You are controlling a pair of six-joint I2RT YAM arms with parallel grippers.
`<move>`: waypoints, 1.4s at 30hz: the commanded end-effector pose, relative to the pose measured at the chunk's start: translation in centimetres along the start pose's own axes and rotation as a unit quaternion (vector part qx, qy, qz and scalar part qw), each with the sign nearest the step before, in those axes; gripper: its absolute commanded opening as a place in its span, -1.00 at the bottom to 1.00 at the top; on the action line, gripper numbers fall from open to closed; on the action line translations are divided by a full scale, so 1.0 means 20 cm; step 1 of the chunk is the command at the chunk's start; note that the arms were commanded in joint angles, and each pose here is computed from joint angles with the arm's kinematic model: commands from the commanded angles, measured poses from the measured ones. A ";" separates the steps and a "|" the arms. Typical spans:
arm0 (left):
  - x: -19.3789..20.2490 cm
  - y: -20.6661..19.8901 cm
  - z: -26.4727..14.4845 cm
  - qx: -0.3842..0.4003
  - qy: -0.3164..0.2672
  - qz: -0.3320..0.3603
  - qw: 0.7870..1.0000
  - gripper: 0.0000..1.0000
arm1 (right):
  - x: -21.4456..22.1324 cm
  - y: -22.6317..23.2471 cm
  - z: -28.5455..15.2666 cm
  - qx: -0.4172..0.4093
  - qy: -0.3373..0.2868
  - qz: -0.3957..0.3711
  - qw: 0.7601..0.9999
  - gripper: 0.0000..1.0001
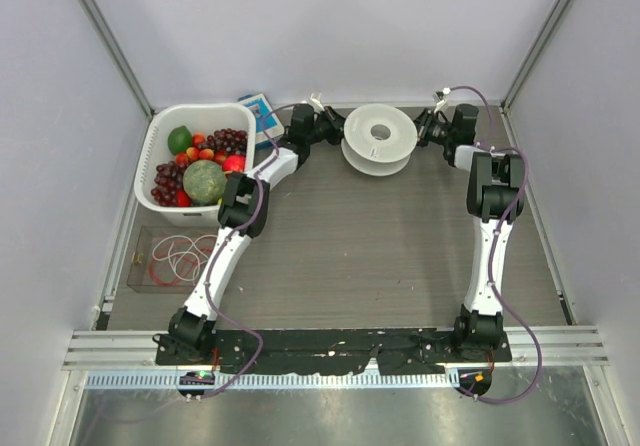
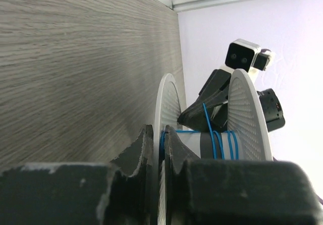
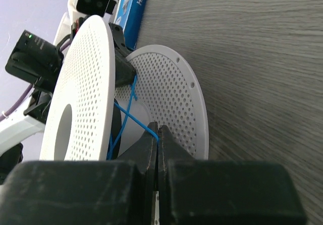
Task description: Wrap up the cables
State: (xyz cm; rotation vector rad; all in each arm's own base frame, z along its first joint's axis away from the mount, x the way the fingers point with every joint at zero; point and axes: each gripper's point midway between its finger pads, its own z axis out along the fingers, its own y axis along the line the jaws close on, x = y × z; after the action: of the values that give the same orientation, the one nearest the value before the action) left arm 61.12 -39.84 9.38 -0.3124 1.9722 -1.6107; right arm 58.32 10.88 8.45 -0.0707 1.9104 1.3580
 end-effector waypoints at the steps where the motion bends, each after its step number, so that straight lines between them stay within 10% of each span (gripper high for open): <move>1: -0.35 -0.03 -0.01 -0.016 -0.144 0.047 0.988 -0.70 | -0.27 -0.09 0.00 0.064 -0.098 -0.014 0.993 -0.99; 12: -0.46 0.19 -0.07 -0.091 -0.190 0.031 0.977 -0.01 | -0.27 -0.25 -0.03 0.103 -0.116 0.007 0.988 -0.99; 42: -0.45 -0.34 -0.10 0.024 -0.171 0.119 0.978 0.33 | -0.19 -0.32 -0.20 0.166 -0.122 0.090 0.974 -0.65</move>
State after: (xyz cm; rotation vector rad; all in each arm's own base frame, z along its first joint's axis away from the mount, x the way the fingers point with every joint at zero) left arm 66.49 -35.04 7.86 -0.4416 1.8300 -1.3027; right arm 61.86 3.84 3.38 0.4414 1.9581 1.0982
